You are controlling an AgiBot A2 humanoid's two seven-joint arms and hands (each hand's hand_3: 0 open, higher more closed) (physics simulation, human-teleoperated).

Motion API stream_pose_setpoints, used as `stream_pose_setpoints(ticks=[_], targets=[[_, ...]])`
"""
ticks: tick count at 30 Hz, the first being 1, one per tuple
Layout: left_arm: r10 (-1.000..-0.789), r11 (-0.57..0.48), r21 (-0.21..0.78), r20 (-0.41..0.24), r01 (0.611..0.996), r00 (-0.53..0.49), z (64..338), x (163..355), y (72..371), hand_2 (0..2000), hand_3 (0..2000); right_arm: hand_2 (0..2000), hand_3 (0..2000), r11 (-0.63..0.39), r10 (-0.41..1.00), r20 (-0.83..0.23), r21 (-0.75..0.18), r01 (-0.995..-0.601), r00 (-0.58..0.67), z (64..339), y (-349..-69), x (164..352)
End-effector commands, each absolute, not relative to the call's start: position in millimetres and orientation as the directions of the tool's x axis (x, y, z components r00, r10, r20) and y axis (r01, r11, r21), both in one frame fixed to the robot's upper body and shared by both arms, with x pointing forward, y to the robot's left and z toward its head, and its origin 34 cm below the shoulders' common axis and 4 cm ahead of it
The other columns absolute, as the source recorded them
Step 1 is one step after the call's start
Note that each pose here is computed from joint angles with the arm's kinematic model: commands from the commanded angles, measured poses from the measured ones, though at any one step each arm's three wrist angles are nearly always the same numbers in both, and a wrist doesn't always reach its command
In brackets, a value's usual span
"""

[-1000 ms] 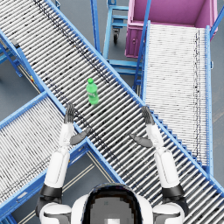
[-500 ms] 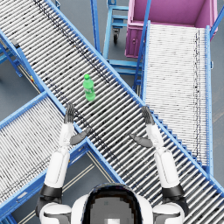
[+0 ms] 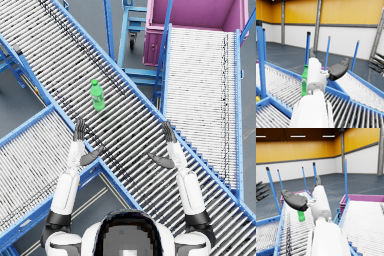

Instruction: Pick up the oil and place it on the left assembly line, put the cola on the right, and keep Sprite still

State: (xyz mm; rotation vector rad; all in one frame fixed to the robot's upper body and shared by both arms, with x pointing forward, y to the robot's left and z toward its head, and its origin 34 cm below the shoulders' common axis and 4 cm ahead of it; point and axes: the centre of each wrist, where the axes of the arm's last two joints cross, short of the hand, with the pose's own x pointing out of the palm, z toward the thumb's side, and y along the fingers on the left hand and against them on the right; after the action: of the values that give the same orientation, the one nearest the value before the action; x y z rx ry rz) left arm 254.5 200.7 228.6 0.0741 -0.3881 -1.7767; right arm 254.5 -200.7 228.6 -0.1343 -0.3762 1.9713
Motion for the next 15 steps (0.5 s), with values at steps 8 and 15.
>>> stream_pose_setpoints(ticks=[8, 15], targets=[[-0.957, -0.19, 0.299, 0.157, 0.935, -0.245, 228.6, 254.5, 200.7, 0, 0, 0, 0, -0.377, 0.904, 0.076, -0.322, -0.869, -0.42, 228.6, -200.7, 254.5], [-0.957, -0.19, 0.299, 0.157, 0.935, -0.245, 228.6, 254.5, 200.7, 0, 0, 0, 0, -0.377, 0.904, 0.076, -0.322, -0.869, -0.42, 228.6, -200.7, 254.5]])
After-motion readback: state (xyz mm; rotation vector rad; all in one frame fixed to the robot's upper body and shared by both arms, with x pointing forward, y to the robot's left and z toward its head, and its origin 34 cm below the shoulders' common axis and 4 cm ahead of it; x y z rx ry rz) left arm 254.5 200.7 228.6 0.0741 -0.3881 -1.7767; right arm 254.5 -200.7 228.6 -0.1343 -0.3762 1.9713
